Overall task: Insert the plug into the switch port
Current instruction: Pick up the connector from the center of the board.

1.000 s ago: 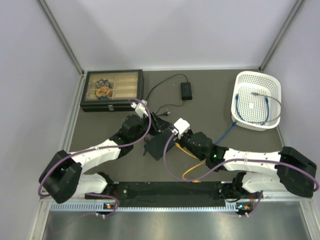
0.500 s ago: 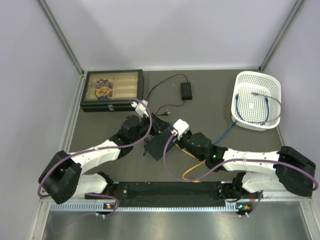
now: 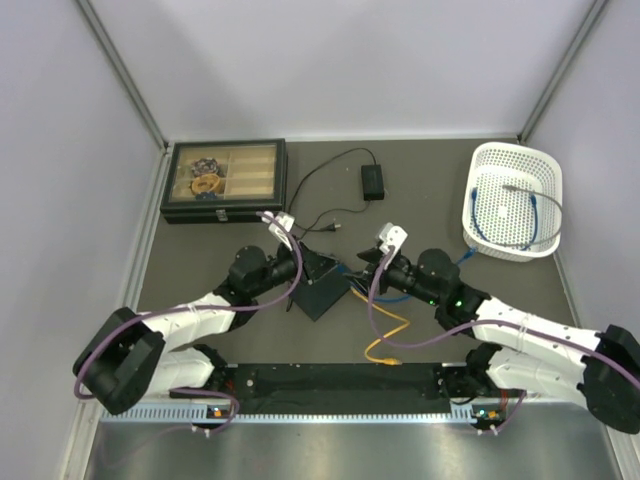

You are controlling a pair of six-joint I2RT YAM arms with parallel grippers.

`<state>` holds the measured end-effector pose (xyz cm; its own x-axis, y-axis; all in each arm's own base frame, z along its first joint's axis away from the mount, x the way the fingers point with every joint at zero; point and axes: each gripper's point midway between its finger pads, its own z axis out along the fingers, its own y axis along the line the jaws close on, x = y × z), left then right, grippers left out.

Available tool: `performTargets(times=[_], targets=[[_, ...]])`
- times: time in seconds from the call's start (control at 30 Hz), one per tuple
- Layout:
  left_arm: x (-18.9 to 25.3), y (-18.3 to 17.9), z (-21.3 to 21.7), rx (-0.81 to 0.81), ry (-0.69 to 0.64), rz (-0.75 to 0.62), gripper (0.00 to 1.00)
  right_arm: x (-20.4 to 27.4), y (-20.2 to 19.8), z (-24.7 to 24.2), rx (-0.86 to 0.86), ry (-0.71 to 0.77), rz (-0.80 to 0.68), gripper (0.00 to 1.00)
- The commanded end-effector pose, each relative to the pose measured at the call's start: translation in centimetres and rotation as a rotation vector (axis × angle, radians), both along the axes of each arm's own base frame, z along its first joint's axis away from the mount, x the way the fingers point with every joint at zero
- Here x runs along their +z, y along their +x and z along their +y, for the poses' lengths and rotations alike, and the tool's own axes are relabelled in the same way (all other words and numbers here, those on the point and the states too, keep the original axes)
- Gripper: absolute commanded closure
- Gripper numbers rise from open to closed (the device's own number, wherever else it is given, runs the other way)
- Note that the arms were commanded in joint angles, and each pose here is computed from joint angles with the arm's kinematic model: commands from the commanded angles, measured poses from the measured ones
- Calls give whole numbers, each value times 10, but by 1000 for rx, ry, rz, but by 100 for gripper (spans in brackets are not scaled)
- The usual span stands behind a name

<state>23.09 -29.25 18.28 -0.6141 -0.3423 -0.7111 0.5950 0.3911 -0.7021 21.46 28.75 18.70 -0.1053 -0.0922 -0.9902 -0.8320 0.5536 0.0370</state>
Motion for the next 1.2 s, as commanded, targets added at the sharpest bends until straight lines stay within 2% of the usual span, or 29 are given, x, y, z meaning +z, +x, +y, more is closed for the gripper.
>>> performTargets(times=[0.0, 0.3, 0.67, 1.17], targets=[[47, -20, 0, -98, -126, -230, 100, 13, -32, 9, 231, 118, 66, 40], [64, -35, -1, -167, -192, -321, 100, 24, -48, 13, 374, 222, 82, 39], [70, -48, -2, -232, -217, -370, 100, 39, -42, 15, 399, 304, 78, 43], [72, -56, -3, -275, -230, -387, 100, 52, -42, 20, 424, 344, 67, 55]])
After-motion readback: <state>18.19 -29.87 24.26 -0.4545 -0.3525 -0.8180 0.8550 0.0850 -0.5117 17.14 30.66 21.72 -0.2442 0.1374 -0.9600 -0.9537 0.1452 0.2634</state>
